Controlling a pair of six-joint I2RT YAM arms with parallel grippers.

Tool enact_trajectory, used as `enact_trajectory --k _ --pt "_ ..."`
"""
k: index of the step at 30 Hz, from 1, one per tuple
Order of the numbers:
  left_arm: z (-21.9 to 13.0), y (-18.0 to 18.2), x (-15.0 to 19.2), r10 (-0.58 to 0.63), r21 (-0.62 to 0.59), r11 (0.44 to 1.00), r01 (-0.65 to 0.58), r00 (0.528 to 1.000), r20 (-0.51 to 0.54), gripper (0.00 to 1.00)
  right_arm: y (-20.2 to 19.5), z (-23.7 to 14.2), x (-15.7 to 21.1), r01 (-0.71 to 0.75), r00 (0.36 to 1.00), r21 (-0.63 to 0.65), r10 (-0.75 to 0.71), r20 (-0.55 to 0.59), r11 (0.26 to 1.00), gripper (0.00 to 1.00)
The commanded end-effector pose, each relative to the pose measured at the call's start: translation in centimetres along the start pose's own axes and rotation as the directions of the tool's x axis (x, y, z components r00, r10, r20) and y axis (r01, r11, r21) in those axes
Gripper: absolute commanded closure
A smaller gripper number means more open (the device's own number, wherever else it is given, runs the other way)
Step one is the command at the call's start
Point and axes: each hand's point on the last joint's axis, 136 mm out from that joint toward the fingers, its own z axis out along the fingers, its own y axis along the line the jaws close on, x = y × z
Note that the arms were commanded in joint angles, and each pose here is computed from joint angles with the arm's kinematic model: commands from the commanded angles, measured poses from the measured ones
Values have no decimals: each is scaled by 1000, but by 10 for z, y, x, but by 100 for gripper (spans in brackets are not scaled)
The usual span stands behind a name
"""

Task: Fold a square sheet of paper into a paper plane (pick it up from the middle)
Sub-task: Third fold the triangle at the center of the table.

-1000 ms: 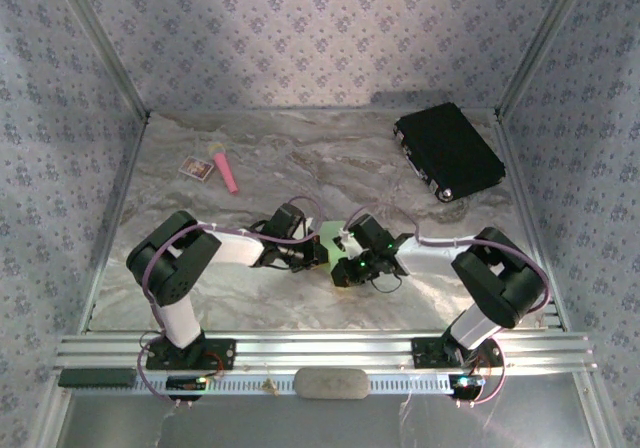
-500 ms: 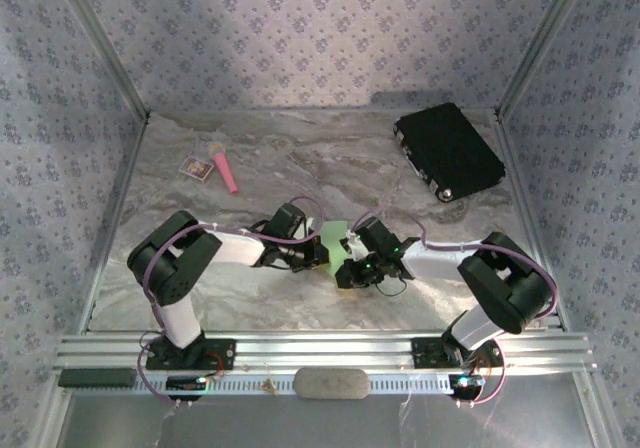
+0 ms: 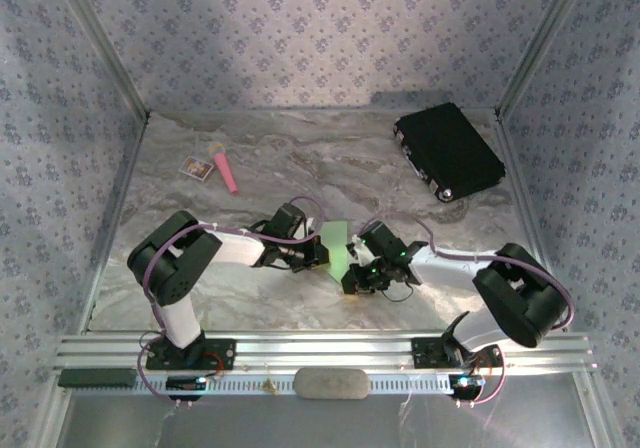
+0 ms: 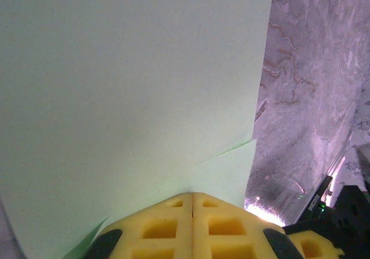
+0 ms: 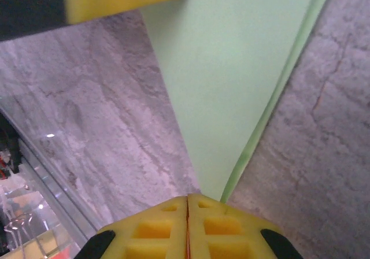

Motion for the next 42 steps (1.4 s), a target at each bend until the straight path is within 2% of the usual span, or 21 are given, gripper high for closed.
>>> enact_trajectory --k 1,5,10,16,21,24,29,33,42 --pt "5 17 7 0 -63 998 0 1000 -14 100 24 -17 -17 42 998 -26 -41 49 999 92" --pt "4 16 6 1 -62 998 -2 1000 -12 100 31 -20 -36 50 996 -30 -47 73 998 93" --pt "4 15 6 4 -61 998 -5 1000 -11 100 21 -3 -45 24 999 -6 -24 48 1000 93" --pt "4 13 6 8 -57 998 -9 1000 -12 100 -10 15 -26 -35 999 70 37 -37 997 93" --pt "2 9 3 21 -56 998 -21 1000 -4 99 -27 14 -2 -80 995 101 86 -53 992 96" --pt "3 9 3 24 -58 998 -25 1000 -5 99 -19 6 -6 -69 997 81 71 -21 994 96" --pt "2 9 3 25 -55 998 -26 1000 -4 99 11 -5 -38 -16 998 -17 17 57 1000 96" --pt "2 6 2 29 -50 998 -30 1000 -2 99 11 3 -48 -20 999 -13 20 43 1000 96" --pt "-1 -3 -2 54 -37 998 -54 998 11 99 -29 19 -18 -105 994 87 107 -23 991 98"
